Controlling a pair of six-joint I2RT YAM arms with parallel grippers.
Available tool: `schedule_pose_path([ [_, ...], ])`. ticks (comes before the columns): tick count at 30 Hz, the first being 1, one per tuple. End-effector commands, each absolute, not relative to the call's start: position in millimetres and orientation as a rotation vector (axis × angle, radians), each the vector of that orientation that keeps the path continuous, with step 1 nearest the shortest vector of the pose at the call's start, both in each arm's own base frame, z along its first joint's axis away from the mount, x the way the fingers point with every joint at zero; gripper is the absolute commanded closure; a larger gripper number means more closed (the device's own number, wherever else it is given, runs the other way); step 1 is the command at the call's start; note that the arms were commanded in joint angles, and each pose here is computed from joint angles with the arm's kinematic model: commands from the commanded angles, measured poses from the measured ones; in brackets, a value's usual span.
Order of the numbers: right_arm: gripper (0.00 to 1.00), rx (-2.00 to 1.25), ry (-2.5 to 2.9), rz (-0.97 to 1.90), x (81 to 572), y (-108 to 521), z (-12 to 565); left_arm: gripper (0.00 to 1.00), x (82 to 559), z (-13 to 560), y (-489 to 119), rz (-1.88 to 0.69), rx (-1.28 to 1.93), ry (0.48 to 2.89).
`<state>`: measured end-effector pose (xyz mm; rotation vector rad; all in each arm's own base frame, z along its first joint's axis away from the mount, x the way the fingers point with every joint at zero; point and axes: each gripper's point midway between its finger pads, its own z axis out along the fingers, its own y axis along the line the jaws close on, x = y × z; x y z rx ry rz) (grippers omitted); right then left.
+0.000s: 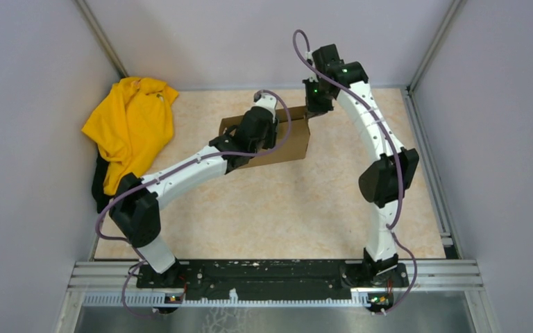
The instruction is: Fold the paper box
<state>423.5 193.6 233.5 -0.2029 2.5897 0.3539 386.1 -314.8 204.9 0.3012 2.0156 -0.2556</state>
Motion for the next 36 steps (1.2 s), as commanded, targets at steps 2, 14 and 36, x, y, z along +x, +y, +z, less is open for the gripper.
schedule_pose_path([
  [2, 1.0, -0.273, 2.587, 0.372, 403.7, 201.3, 230.9, 0.54, 364.7, 156.3, -323.5, -0.253, 0.397, 2.155],
  [14, 1.0, -0.301, 2.545, 0.286, 402.7, 186.9, 220.7, 0.53, 369.3, 161.0, -319.9, -0.209, 0.401, 2.147],
  [36, 1.0, -0.296, 2.519, 0.305, 397.6, 186.4, 207.2, 0.44, 358.8, 227.8, -304.5, -0.241, 0.39, 2.06],
])
